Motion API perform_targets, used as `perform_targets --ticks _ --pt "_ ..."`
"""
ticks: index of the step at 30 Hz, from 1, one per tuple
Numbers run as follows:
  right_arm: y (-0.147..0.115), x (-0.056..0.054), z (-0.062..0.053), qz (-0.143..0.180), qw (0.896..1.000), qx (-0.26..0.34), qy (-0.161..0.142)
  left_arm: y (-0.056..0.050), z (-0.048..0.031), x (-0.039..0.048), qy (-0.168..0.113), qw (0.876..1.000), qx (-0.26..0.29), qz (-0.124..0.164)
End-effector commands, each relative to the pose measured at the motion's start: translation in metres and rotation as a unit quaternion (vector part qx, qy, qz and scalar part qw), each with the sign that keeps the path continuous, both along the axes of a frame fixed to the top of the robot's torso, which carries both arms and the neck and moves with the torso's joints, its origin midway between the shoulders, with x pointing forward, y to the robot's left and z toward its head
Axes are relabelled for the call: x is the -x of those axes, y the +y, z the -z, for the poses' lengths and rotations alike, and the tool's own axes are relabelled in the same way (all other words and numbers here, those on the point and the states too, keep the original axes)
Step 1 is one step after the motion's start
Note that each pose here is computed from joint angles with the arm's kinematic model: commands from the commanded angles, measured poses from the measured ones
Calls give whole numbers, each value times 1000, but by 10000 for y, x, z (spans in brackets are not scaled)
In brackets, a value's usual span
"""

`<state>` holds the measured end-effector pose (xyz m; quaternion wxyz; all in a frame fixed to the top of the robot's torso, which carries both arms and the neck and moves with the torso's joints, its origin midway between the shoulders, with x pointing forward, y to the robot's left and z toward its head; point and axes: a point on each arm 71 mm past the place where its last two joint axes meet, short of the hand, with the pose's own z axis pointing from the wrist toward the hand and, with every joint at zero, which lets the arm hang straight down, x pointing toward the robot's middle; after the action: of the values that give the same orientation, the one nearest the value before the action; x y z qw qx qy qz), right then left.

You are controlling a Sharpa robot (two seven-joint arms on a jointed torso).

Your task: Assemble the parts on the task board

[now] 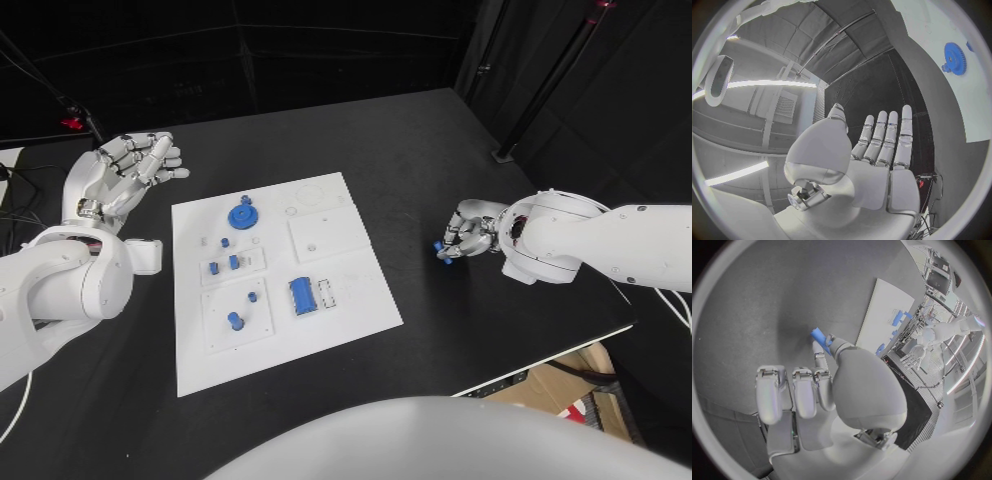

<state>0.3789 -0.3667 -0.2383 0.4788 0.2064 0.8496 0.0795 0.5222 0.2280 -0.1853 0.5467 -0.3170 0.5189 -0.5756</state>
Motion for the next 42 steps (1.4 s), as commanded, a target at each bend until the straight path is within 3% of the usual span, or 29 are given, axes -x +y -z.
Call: perform_targets --ticks 1,9,17,23,31,42 --pt "32 -23 -54 3 999 -31 -41 -7 -15 1 -3 1000 4 4" --pt "91 3 -81 20 993 -103 -47 -8 -14 -1 -2 1000 4 5" --pt "363 7 -152 28 974 -223 -33 -20 -11 -9 -2 1000 4 5" --pt "693 -37 -148 4 961 -276 -13 -35 -9 -16 -1 1000 4 7" --pt "1070 -86 -93 -35 953 -301 27 -51 -7 -18 -1 1000 4 8" --pt "1335 -153 13 -49 953 -291 74 -55 -7 -17 -1 1000 4 9"
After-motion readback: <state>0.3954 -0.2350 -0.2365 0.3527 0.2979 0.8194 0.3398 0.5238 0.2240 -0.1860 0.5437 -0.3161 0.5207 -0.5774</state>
